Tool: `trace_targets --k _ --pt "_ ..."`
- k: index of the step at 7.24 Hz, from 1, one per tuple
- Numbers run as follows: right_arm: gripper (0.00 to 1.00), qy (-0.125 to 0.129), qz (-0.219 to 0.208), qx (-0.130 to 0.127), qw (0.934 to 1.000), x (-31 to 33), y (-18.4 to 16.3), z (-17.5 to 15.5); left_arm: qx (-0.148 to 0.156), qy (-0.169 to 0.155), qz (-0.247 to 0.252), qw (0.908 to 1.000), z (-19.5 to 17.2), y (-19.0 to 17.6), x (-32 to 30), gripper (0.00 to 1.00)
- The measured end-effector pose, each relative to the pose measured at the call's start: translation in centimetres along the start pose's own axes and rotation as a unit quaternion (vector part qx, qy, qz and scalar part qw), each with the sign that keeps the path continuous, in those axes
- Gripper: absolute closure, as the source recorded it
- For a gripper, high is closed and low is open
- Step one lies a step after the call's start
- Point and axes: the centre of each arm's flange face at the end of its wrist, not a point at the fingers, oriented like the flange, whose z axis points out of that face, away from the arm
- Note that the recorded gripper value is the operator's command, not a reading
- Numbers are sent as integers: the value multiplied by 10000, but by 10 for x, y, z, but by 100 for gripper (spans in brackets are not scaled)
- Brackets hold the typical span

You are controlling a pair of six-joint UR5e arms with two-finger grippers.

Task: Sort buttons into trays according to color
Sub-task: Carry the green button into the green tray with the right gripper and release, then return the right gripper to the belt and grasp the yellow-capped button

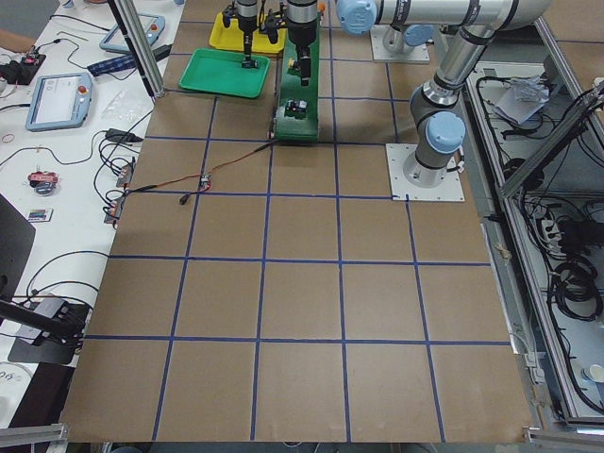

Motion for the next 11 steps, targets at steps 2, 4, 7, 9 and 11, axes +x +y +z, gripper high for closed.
trace_targets --k 2,4,7,9,11 --pt "1 21 20 -95 10000 12 9 -35 -11 -23 126 9999 4 -1 8 0" --pt "4 24 -6 -366 9993 49 36 -102 86 -109 412 9991 4 4 31 0" --pt "10 10 -201 -668 9976 85 128 -154 152 -139 520 9984 0 17 38 0" --pt "11 -5 -235 -642 9977 107 174 -126 124 -145 512 9985 0 19 37 0" --pt "16 -70 -178 -694 9974 114 189 -108 102 -152 514 9985 1 20 37 0"
